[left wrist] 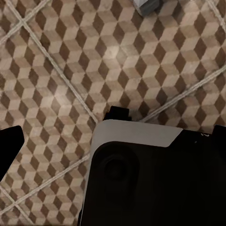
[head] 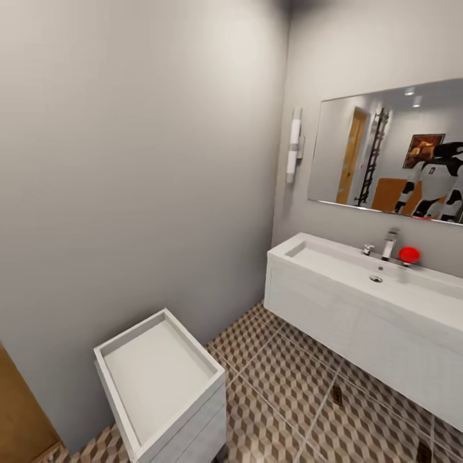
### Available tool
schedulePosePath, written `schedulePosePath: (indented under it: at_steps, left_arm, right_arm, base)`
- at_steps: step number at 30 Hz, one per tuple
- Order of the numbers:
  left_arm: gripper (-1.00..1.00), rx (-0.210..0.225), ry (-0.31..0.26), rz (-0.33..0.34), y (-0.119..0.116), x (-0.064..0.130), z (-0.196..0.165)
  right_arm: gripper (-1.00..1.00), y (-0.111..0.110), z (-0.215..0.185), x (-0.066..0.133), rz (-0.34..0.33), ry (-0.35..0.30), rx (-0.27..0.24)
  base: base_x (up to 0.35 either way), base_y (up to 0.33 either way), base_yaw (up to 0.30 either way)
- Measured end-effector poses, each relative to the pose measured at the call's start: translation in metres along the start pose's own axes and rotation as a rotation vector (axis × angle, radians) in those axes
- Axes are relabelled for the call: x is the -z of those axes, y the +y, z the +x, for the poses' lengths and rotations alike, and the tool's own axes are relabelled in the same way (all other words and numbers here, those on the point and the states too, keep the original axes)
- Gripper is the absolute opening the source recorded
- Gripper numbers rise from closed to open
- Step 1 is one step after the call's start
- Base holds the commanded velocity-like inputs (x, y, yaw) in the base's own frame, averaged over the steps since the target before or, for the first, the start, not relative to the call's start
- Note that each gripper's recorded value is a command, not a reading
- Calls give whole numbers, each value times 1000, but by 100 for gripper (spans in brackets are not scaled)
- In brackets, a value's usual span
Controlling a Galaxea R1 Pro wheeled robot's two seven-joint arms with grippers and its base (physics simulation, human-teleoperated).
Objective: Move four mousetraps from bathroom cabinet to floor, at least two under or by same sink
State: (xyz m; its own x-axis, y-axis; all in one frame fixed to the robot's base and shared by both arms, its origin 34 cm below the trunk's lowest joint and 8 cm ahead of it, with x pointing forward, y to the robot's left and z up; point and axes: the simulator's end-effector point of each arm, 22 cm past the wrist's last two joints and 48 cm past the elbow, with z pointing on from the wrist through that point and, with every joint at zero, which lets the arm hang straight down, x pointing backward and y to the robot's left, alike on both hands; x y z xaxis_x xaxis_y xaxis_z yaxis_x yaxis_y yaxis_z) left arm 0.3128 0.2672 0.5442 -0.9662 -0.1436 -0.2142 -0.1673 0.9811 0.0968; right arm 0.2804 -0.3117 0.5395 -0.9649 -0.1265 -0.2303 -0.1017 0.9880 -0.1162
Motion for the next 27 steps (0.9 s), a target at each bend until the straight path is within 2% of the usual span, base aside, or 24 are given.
schedulePosePath:
  at_steps: [27]
  left_arm:
    - [100, -1, -1, 0, 0, 0, 0]
  right_arm:
    - [100, 1, 8, 1, -2, 13, -1]
  base:
    - [0, 0, 297]
